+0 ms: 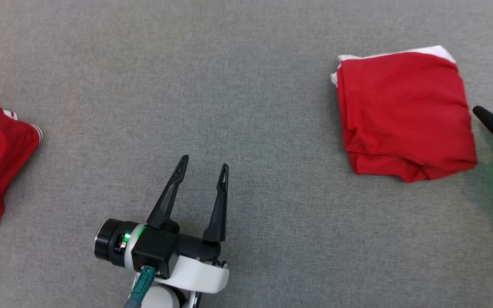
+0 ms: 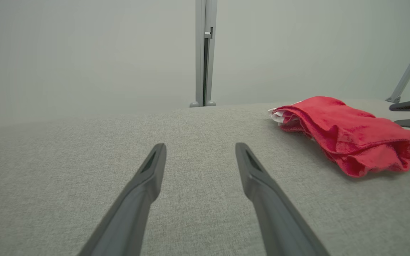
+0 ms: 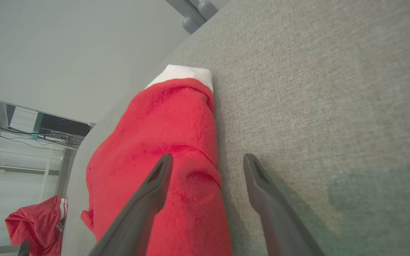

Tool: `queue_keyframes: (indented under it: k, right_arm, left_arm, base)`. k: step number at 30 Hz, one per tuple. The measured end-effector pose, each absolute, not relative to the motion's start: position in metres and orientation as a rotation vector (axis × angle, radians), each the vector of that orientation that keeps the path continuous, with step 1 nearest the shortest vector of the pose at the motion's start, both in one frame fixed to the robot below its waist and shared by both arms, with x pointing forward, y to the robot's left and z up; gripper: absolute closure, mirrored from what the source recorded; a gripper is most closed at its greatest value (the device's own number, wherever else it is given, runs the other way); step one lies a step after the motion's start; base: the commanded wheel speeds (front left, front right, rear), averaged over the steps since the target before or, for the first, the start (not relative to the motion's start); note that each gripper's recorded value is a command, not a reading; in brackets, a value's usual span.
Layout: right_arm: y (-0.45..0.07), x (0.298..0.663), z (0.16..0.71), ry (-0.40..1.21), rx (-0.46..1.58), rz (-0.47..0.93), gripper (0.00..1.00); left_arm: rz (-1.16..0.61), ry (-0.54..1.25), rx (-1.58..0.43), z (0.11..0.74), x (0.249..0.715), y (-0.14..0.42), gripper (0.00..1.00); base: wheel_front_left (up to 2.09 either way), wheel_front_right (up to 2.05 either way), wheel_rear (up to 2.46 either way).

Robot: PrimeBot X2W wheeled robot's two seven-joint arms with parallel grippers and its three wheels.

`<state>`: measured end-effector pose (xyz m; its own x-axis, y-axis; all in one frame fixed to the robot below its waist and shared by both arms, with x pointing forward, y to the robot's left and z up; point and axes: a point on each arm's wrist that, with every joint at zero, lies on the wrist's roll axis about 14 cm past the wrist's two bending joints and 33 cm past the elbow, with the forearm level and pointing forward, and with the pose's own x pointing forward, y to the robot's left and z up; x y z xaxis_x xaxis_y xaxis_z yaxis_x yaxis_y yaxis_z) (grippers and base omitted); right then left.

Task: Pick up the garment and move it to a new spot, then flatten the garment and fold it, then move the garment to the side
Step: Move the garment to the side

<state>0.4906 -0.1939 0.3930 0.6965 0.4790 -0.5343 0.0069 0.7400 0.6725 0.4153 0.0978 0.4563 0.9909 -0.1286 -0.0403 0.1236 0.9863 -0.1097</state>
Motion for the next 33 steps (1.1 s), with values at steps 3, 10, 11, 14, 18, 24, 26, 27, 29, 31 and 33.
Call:
queue_keyframes:
  k: [3,10,11,14,18,24,26,27,29,31,33]
  right_arm:
    - [-0.19,0.493,0.384,0.802,0.719,0.296,0.0]
    - [-0.173,0.503,0.374,0.848,0.705,0.35,1.0]
    - [-0.171,0.502,0.374,0.849,0.704,0.357,1.0]
    - [-0.176,0.503,0.377,0.83,0.66,0.359,1.0]
    - [-0.206,0.51,0.385,0.758,0.556,0.312,1.0]
    - [-0.265,0.521,0.399,0.649,0.383,0.208,1.0]
    - [-0.285,0.523,0.404,0.624,0.327,0.173,1.0]
    - [-0.296,0.523,0.407,0.613,0.296,0.155,1.0]
    - [-0.317,0.523,0.411,0.593,0.236,0.116,1.0]
    - [-0.335,0.522,0.414,0.58,0.179,0.081,1.0]
    - [-0.352,0.52,0.415,0.577,0.132,0.049,1.0]
  left_arm:
    - [-0.126,0.057,-0.098,0.451,0.418,0.099,0.0]
    - [-0.127,0.078,-0.084,0.44,0.425,0.099,0.0]
    - [-0.125,0.079,-0.083,0.44,0.426,0.1,0.0]
    - [-0.132,0.078,-0.088,0.438,0.43,0.097,0.0]
    - [-0.166,0.071,-0.094,0.436,0.439,0.087,0.0]
    - [-0.25,0.056,-0.1,0.428,0.456,0.063,0.0]
    - [-0.281,0.047,-0.1,0.426,0.462,0.054,0.0]
    - [-0.3,0.04,-0.1,0.426,0.465,0.05,0.0]
    - [-0.334,0.026,-0.099,0.425,0.471,0.04,0.0]
    - [-0.367,0.014,-0.104,0.423,0.476,0.031,0.0]
    - [-0.394,0.001,-0.107,0.422,0.481,0.023,0.0]
  base:
    - [0.0,0.0,0.0]
    - [0.0,0.0,0.0]
    - [0.0,0.0,0.0]
    - [0.0,0.0,0.0]
    - [0.0,0.0,0.0]
    - [0.0,0.0,0.0]
    - [0.0,0.0,0.0]
    - [0.0,0.0,0.0]
    - [0.0,0.0,0.0]
    - [0.0,0.0,0.0]
    - [0.0,0.0,0.0]
